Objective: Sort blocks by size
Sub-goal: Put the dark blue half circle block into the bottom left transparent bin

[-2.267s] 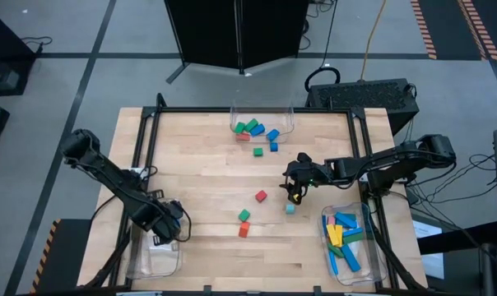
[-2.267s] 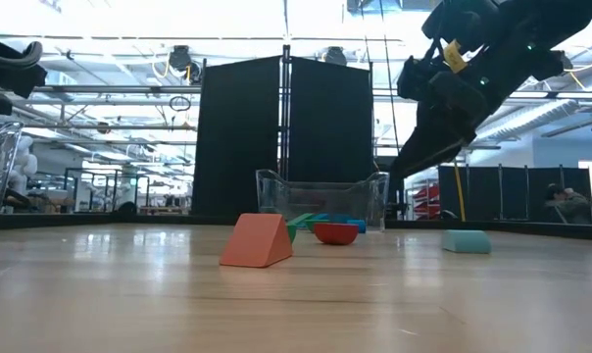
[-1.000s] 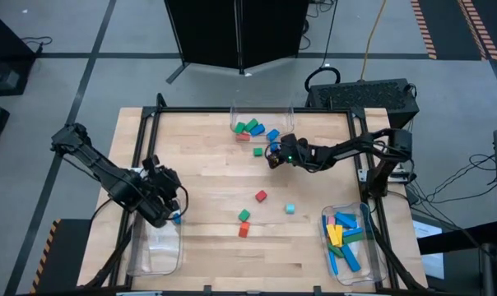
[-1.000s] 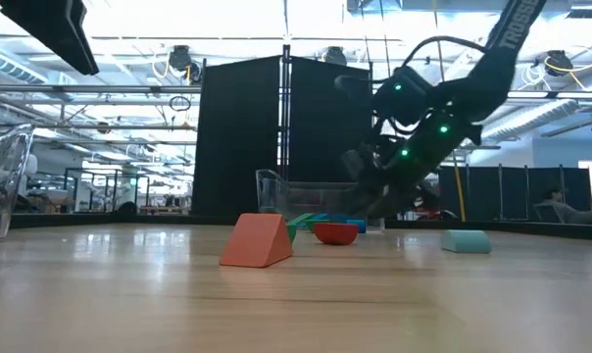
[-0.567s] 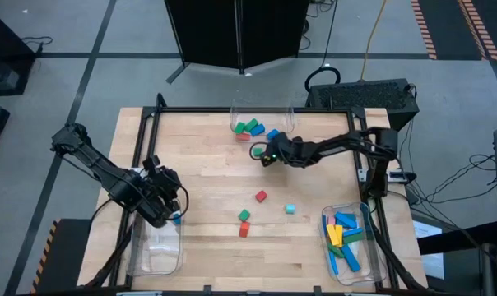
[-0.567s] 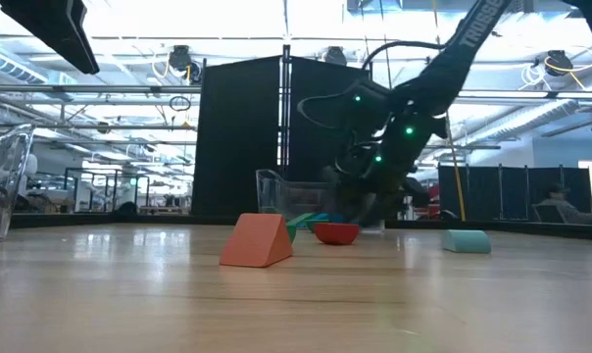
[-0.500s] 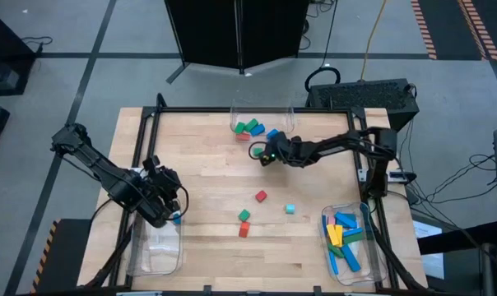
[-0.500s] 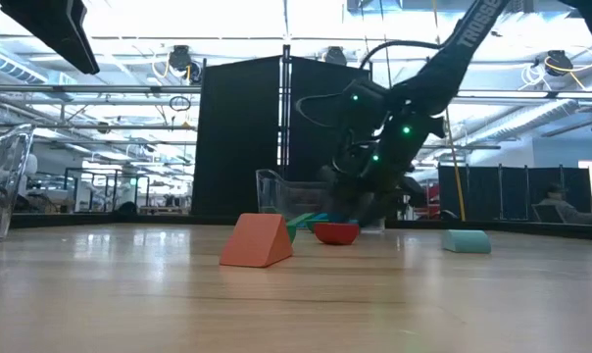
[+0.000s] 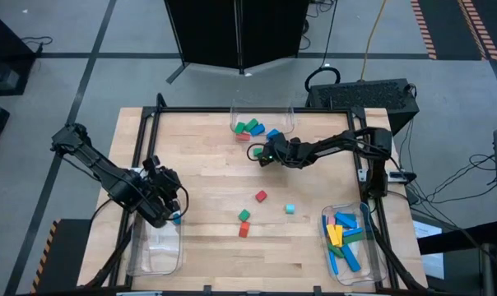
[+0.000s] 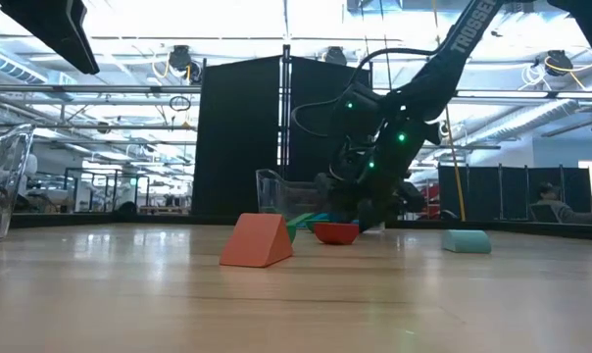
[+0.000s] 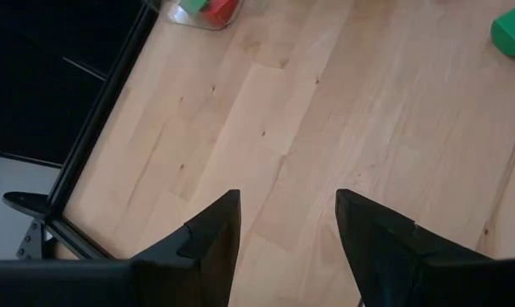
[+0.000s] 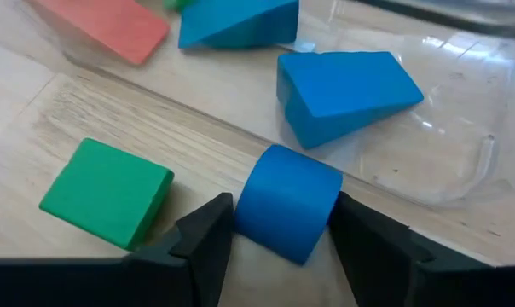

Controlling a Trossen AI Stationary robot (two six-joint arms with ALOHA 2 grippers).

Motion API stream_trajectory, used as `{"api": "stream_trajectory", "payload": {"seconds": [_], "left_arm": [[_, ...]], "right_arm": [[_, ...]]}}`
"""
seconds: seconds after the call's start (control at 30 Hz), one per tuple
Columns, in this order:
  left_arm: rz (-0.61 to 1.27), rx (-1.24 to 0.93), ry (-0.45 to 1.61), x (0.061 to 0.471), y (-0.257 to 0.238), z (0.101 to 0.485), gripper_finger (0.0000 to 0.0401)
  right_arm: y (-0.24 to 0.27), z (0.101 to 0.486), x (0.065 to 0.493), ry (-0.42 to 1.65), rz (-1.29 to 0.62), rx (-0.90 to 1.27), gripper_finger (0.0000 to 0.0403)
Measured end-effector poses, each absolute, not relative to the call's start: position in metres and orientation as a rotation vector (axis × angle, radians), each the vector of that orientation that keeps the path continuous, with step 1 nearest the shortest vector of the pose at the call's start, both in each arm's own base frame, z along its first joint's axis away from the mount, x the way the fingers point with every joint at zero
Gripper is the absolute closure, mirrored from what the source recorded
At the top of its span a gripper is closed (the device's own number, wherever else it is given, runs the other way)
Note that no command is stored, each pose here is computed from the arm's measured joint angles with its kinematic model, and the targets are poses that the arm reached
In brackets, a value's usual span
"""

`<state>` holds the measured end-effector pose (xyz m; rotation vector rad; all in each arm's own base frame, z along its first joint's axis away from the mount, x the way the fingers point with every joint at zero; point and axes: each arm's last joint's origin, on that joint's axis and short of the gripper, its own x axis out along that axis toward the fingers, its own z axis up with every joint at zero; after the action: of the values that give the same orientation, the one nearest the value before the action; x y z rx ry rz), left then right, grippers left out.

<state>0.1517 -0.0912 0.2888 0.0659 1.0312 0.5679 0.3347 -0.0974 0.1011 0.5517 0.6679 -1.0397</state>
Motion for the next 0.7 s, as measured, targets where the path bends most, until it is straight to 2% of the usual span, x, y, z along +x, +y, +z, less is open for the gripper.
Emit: {"api": "stream_trajectory", "payload": {"seconds": [0.23, 0.47, 0.7], "left_arm": [[0.567, 0.064, 1.030, 0.152, -0.091, 0.289, 0.0207], [0.568, 0.062, 1.005, 0.153, -0.092, 0.289, 0.0207], [0.487, 0.098, 0.963, 0.161, -0.097, 0.290, 0.0207]], "right_arm": [[-0.097, 0.101, 0.335, 0.677, -1.028, 0.553, 0.0276], [-0.088, 0.105, 0.335, 0.702, -0.987, 0.536, 0.0272], [-0.061, 0.121, 0.338, 0.724, -0.869, 0.516, 0.0274]]}}
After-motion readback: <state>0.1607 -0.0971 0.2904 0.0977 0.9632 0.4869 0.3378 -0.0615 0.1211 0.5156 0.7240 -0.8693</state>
